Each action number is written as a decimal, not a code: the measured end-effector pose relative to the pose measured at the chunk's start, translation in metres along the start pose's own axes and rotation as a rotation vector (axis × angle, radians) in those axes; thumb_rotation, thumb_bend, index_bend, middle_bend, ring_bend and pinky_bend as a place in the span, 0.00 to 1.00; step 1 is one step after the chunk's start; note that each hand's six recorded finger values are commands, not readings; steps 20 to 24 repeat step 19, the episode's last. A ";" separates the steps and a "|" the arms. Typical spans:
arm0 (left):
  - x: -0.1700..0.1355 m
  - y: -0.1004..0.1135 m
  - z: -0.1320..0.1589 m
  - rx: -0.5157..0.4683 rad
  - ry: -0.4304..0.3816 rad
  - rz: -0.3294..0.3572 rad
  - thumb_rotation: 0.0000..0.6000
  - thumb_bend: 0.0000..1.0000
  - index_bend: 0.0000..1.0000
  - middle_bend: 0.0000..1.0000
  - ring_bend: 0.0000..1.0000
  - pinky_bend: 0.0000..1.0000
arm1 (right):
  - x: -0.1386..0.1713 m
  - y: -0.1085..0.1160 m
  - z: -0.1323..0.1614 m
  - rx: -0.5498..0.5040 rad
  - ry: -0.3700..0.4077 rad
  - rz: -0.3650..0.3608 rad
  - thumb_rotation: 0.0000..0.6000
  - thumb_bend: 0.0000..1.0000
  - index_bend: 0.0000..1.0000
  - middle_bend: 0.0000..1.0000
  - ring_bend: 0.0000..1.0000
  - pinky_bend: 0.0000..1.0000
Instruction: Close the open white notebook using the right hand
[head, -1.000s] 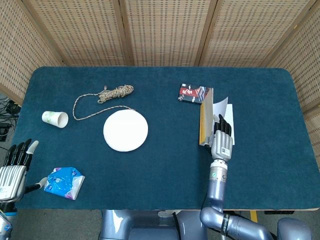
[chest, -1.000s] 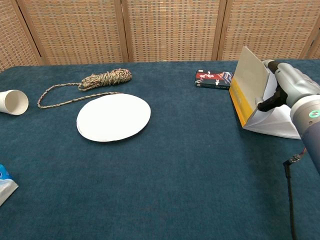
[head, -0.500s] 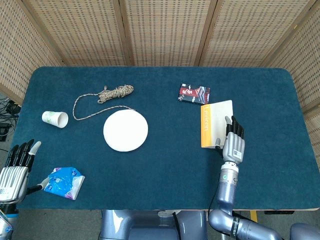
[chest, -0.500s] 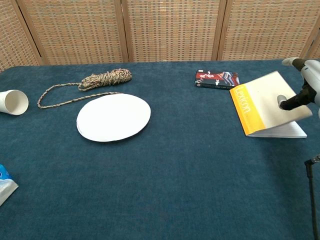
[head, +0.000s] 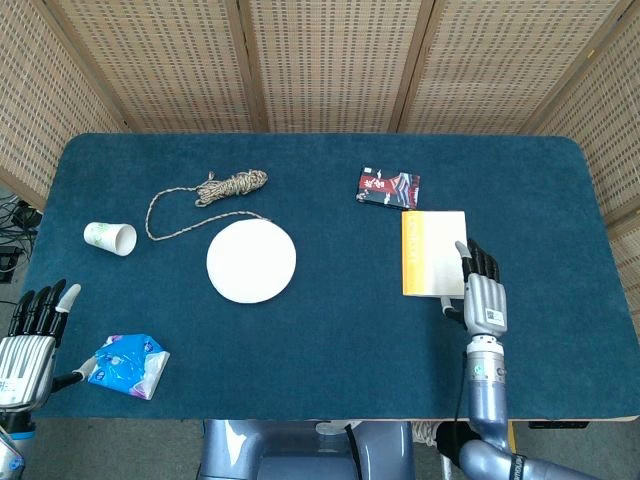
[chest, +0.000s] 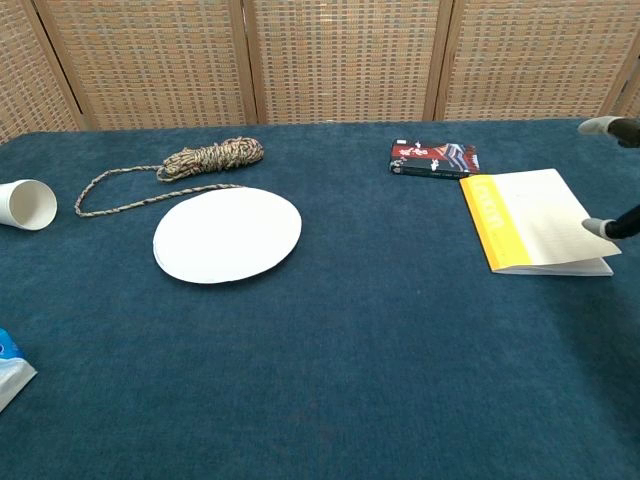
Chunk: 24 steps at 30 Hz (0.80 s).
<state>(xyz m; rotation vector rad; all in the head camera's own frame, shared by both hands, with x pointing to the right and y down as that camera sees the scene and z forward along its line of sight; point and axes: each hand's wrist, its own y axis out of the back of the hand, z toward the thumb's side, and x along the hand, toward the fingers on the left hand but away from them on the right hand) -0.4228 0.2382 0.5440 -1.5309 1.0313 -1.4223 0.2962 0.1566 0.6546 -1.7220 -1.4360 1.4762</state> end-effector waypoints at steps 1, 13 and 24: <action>0.000 0.000 0.000 0.007 0.002 0.000 1.00 0.10 0.00 0.00 0.00 0.00 | 0.003 0.005 -0.004 0.038 0.032 0.007 1.00 0.38 0.00 0.00 0.00 0.00; -0.012 -0.004 -0.003 0.066 0.021 -0.008 1.00 0.10 0.00 0.00 0.00 0.00 | 0.054 0.034 -0.049 0.314 0.265 0.050 1.00 0.34 0.00 0.00 0.00 0.00; -0.014 -0.007 -0.006 0.078 0.030 -0.008 1.00 0.10 0.00 0.00 0.00 0.00 | 0.077 0.049 -0.068 0.356 0.279 0.015 1.00 0.34 0.00 0.00 0.00 0.00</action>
